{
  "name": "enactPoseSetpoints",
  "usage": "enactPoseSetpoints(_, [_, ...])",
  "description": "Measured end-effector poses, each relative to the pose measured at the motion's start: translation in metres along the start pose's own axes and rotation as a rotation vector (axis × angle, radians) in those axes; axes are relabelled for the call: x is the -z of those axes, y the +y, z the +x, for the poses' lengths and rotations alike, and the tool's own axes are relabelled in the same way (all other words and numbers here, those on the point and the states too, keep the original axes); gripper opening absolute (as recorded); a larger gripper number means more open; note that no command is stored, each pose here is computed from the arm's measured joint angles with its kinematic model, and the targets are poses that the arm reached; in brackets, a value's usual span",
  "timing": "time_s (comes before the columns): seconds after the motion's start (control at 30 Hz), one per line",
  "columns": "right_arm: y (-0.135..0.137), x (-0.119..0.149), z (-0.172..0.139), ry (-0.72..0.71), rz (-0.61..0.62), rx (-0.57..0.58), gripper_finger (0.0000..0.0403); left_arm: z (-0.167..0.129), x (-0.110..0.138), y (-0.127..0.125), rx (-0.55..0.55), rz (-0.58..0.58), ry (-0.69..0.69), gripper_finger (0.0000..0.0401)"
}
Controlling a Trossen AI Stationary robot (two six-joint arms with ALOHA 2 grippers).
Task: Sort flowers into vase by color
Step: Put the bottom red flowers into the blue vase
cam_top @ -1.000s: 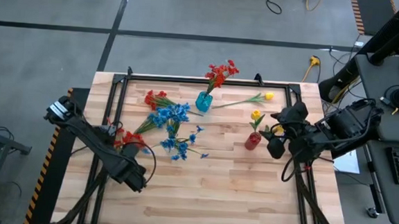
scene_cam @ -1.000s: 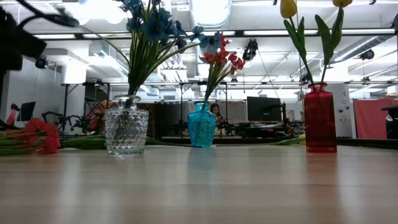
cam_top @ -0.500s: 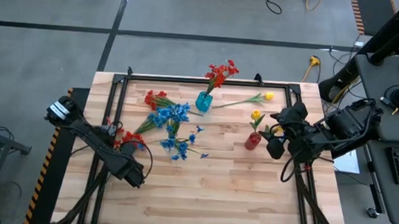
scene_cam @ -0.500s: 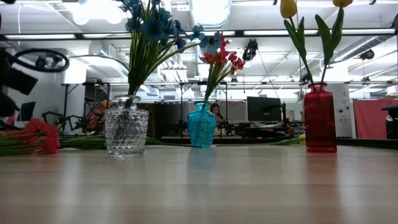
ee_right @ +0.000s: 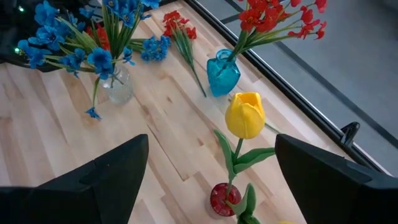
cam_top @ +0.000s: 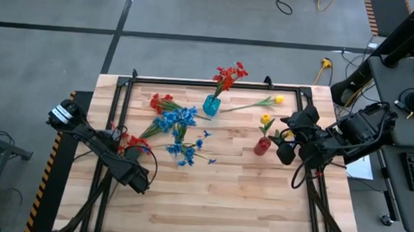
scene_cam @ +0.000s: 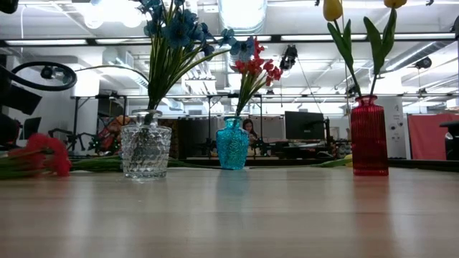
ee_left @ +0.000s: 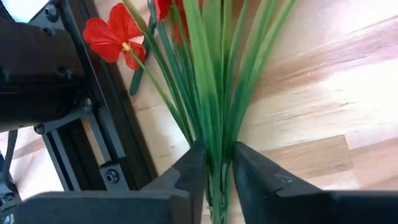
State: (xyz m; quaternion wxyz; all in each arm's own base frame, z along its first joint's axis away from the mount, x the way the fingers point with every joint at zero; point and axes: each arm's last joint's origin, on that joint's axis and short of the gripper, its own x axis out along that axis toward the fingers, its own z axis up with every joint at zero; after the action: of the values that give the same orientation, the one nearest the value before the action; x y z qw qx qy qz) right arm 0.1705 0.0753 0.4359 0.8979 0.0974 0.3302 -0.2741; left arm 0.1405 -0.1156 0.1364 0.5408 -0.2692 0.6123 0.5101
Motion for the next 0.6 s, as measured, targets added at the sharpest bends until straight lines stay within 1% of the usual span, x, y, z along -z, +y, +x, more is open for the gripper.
enactPoseSetpoints(0.23, [0.000, 0.000, 0.000, 0.000, -0.003, 0.000, 0.0341, 0.000, 0.000, 0.000, 0.001, 0.000, -0.001, 0.0006])
enactPoseSetpoints(0.47, [0.000, 0.000, 0.000, 0.000, -0.003, 0.000, 0.0341, 0.000, 0.000, 0.000, 0.001, 0.001, -0.001, 0.0002])
enactPoseSetpoints(0.6, [0.000, 0.000, 0.000, 0.000, -0.002, 0.000, 0.0341, -0.010, 0.001, -0.001, -0.012, 0.012, -0.005, 0.0002])
